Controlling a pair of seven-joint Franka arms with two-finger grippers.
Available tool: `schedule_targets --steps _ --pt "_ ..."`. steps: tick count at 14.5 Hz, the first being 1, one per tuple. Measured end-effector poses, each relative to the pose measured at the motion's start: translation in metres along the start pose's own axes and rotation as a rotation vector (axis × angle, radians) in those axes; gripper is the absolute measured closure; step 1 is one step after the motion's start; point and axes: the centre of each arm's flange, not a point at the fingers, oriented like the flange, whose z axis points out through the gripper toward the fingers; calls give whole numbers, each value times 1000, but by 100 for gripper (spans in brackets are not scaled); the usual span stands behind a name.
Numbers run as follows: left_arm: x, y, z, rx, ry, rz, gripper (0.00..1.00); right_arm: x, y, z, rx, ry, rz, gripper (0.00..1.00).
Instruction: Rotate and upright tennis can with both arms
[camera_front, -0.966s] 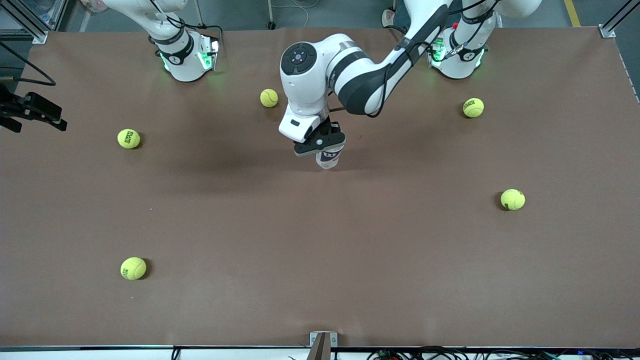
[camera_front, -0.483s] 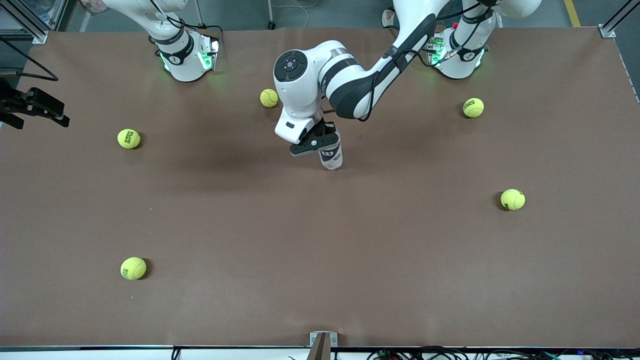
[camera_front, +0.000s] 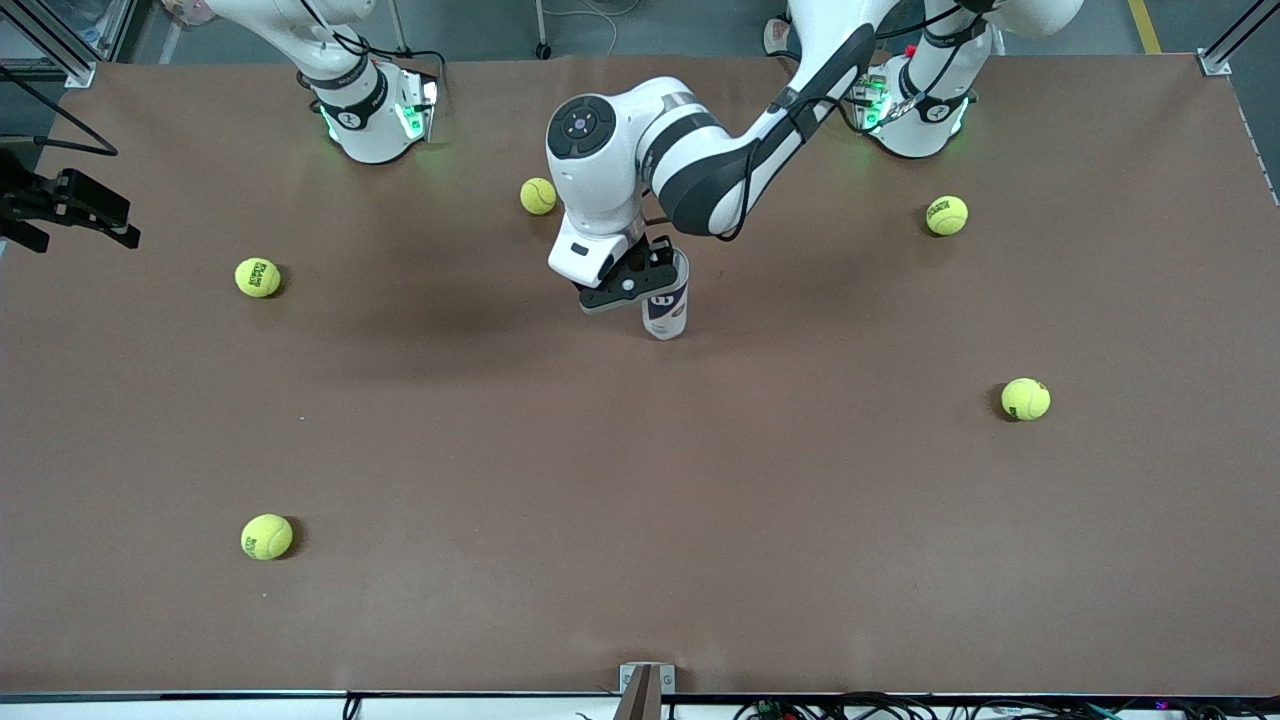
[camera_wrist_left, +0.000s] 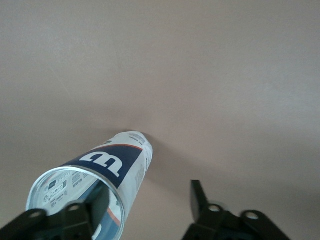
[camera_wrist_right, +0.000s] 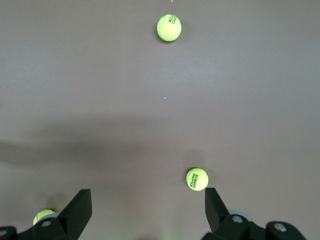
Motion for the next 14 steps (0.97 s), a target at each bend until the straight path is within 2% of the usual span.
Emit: schedule_targets --steps 1,3,4,7,14 --pt "3 -1 -11 -8 7 -5 12 0 0 0 0 2 0 0" --pt "12 -10 -37 -24 26 -23 9 0 0 0 0 5 0 0" --pt "21 -17 -52 -39 40 -40 1 0 0 0 0 5 -1 0" --pt "75 -56 -95 -73 85 -108 0 0 -1 0 3 5 -2 0" --pt "207 -190 -133 -1 92 -47 0 0 -4 1 19 2 -4 0"
